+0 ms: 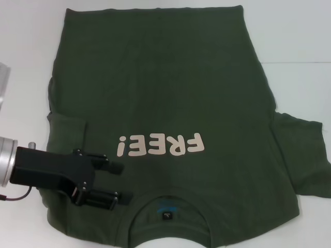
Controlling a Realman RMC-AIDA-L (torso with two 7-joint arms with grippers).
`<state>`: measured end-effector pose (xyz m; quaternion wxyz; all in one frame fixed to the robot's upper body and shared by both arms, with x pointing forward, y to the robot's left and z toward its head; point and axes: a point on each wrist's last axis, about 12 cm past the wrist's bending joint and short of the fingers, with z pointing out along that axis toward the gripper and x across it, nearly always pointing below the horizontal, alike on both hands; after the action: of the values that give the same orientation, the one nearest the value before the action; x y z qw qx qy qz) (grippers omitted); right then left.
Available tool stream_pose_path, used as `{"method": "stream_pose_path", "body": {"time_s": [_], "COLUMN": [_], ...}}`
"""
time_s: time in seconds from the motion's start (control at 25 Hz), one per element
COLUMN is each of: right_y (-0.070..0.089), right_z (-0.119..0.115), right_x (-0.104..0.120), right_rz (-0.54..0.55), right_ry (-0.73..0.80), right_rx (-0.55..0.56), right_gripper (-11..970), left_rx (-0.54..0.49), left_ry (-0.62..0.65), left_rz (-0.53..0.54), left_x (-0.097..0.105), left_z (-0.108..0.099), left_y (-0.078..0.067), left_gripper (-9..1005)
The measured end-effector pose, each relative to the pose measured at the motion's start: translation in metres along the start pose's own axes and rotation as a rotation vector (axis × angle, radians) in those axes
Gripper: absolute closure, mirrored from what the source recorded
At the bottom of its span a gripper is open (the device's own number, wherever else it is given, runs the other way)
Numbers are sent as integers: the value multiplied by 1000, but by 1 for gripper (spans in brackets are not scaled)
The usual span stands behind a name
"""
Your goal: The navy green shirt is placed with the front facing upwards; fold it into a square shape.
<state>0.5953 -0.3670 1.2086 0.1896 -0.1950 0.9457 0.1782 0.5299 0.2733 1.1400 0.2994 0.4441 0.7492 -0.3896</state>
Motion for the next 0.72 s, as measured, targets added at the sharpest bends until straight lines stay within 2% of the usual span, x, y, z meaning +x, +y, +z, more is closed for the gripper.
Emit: {"method": "stream_pose_path", "body": {"time_s": [0.16, 0.28, 0.72], "right_y": [13, 21, 26], "right_z": [16, 31, 66], "right_x": [0, 4, 13], "right_rz": [-23, -39, -39], "right_ry": [170, 233, 235], "right_rx": [53, 73, 102], "right_gripper": [20, 20, 22], "left_rx": [-8, -14, -14], "left_ry": [-37, -58, -71], "left_rz": [5, 18, 21], "left_x": [7, 9, 9], "left_z": [-1, -2, 2], "left_y": [2, 3, 4], "left_gripper": [189, 191, 203]}}
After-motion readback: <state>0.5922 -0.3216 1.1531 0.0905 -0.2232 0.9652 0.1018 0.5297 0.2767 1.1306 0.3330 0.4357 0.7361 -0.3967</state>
